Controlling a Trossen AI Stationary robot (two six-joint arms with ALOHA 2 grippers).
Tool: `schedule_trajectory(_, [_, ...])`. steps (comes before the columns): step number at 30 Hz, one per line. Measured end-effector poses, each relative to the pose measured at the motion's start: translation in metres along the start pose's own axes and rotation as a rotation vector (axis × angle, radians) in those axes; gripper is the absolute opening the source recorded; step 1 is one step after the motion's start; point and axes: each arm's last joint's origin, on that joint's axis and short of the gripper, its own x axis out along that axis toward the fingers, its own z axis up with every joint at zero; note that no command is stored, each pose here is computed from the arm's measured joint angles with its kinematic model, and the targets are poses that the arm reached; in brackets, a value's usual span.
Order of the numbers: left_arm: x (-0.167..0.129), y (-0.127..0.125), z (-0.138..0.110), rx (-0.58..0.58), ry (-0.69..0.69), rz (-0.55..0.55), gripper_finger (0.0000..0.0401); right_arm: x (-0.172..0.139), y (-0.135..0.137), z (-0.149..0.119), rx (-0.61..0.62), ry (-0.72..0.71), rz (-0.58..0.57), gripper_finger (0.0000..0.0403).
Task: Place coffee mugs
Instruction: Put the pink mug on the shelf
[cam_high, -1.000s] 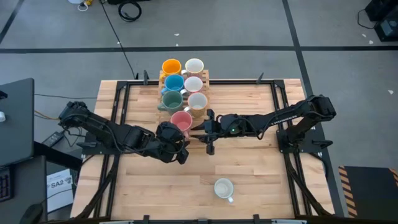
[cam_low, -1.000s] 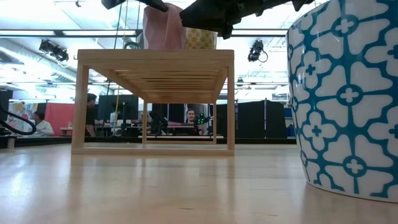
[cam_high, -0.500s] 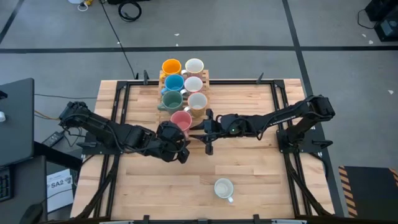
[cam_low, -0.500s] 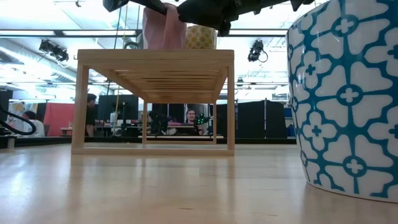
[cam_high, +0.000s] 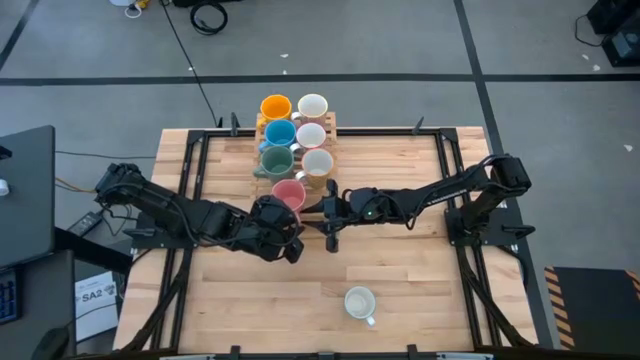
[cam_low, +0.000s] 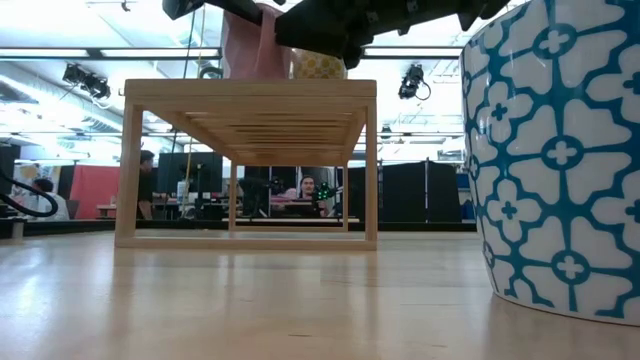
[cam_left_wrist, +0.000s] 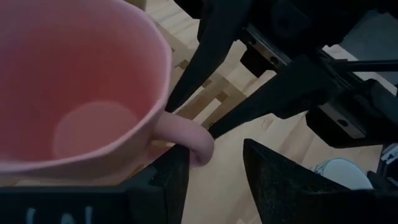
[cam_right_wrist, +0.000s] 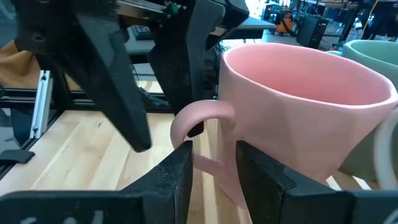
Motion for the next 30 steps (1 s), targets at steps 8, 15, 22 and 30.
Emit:
schedule_trajectory(8, [-0.0001, 0.0008, -0.0012, 0.009, 0.019, 0.001, 0.0115, -0.001, 0.0076, 0.0004, -0.004, -0.003, 0.024, 0.013])
schedule_trajectory(15, [-0.0002, 0.0022, -0.0025, 0.023, 0.036, 0.01, 0.0071, -0.001, 0.008, 0.0003, -0.006, -0.003, 0.031, 0.013])
schedule_trajectory(22, [-0.0024, 0.0008, -0.0053, 0.085, 0.047, 0.0, 0.0038, -0.001, 0.008, 0.0, -0.03, -0.002, 0.028, 0.013])
schedule_trajectory(30, [-0.0064, 0.0033, -0.0048, 0.127, 0.06, -0.001, 0.0039, -0.0011, 0.0083, 0.0, -0.031, -0.002, 0.029, 0.013])
